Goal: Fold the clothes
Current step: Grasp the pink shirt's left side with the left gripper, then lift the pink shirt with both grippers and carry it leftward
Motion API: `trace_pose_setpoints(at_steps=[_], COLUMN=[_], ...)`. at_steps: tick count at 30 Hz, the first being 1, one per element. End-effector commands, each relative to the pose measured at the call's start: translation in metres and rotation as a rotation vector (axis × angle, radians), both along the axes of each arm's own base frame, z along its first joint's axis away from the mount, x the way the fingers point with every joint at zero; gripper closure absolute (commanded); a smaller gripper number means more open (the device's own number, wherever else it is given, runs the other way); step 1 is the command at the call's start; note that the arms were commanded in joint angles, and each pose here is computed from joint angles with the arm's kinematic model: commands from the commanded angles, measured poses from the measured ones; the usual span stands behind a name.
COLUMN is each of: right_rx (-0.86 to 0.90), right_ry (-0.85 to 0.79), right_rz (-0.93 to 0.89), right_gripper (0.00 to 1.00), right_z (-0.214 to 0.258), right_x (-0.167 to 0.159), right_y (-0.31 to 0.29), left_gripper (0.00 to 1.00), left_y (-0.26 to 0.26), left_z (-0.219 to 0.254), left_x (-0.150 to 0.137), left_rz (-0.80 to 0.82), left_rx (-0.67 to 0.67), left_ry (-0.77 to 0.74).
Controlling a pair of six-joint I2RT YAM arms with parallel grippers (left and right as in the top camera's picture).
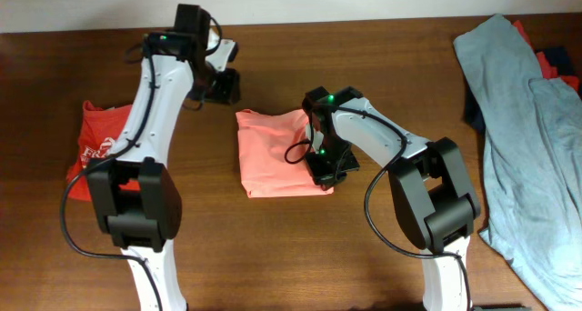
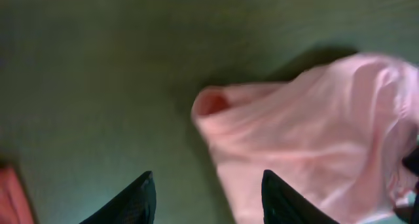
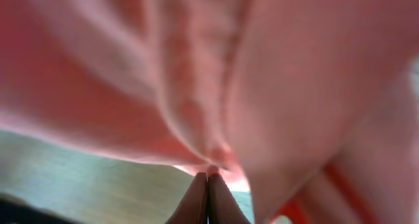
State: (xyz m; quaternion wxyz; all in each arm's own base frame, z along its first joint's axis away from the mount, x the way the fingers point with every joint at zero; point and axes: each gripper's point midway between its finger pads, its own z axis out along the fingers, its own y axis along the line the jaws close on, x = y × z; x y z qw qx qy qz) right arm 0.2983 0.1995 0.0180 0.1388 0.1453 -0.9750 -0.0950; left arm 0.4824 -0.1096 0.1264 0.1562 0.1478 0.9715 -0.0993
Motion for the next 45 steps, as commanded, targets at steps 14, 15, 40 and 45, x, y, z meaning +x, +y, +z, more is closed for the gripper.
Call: trace_pose_setpoints(at_steps=[14, 15, 40, 45], right_rx=[0.031, 0.030, -0.098, -0.097], right_ry=[0.042, 0.044, -0.271, -0.255], right_rz=[-0.052, -0.052, -0.115, -0.084], right_gripper=[0.90, 0.89, 0.86, 0.83], right_z=[-0.001, -0.002, -0.032, -0.026], right_x=[-0.006, -0.007, 0.081, 0.080], right_y=[0.006, 0.005, -0.073, -0.080], left_gripper=[0.48, 0.48, 0.60, 0.60], left_y=[-0.044, -0.043, -0.010, -0.013], left_z=[-0.092, -0.098, -0.105, -0.105], left_x=[-0.010, -0.014, -0.132, -0.121], left_rz=[-0.151, -0.151, -0.126, -0.092], left_rx=[0.021, 0.025, 0.142, 0.130], left_ry=[0.159, 0.182, 0.727, 0.677])
